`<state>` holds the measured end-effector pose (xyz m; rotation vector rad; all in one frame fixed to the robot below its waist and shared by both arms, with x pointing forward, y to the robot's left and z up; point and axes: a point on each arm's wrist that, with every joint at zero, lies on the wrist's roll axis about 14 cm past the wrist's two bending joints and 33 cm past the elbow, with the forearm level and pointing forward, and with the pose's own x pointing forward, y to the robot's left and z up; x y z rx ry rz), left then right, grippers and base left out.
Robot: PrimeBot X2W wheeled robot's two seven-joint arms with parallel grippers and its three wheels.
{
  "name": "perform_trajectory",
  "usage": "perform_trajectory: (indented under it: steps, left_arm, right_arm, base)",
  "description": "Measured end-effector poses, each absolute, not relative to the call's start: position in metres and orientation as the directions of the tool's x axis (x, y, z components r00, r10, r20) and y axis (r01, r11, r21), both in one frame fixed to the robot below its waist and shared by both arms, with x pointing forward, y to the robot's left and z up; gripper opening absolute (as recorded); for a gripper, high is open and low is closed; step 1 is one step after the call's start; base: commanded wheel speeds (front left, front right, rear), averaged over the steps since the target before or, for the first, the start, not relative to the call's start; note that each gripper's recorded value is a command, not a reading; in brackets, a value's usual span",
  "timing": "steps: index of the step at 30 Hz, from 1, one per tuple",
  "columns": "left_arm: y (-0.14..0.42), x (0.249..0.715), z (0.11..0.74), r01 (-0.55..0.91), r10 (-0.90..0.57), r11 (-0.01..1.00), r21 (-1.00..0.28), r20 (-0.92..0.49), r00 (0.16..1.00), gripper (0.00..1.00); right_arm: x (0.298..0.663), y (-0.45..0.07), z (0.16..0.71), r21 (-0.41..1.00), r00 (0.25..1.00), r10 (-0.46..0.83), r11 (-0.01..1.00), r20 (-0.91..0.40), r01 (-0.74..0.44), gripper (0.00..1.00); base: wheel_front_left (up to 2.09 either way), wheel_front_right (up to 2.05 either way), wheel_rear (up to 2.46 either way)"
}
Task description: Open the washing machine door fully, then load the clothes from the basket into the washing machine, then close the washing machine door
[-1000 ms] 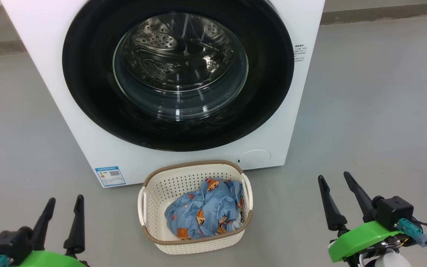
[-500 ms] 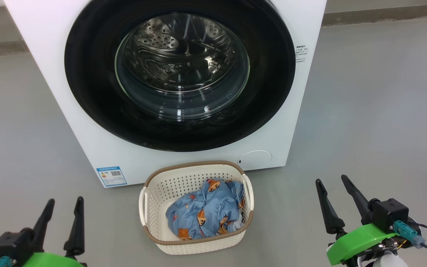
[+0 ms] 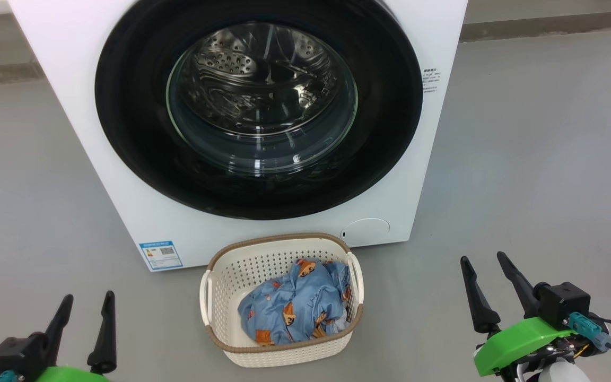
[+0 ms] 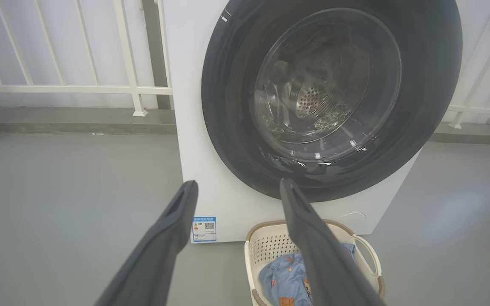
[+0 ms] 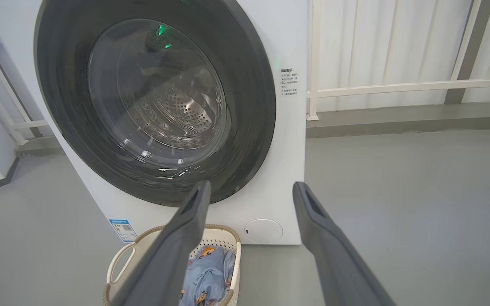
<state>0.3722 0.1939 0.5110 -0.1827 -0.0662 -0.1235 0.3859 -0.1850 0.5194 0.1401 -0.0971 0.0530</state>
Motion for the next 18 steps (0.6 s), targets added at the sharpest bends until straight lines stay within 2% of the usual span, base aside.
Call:
perform_trajectory:
  steps: [18]
  left_arm:
    - [0.1961,0.3695,0.5034,0.119,-0.111,0.979,-0.165,0.052,0.992,1.00]
  right_arm:
    - [0.3882,-0.1846,0.5225,0.104,0.993,0.049,0.993,0.105,-0.060,1.00]
  base:
    - [0.00,0.00,0.00]
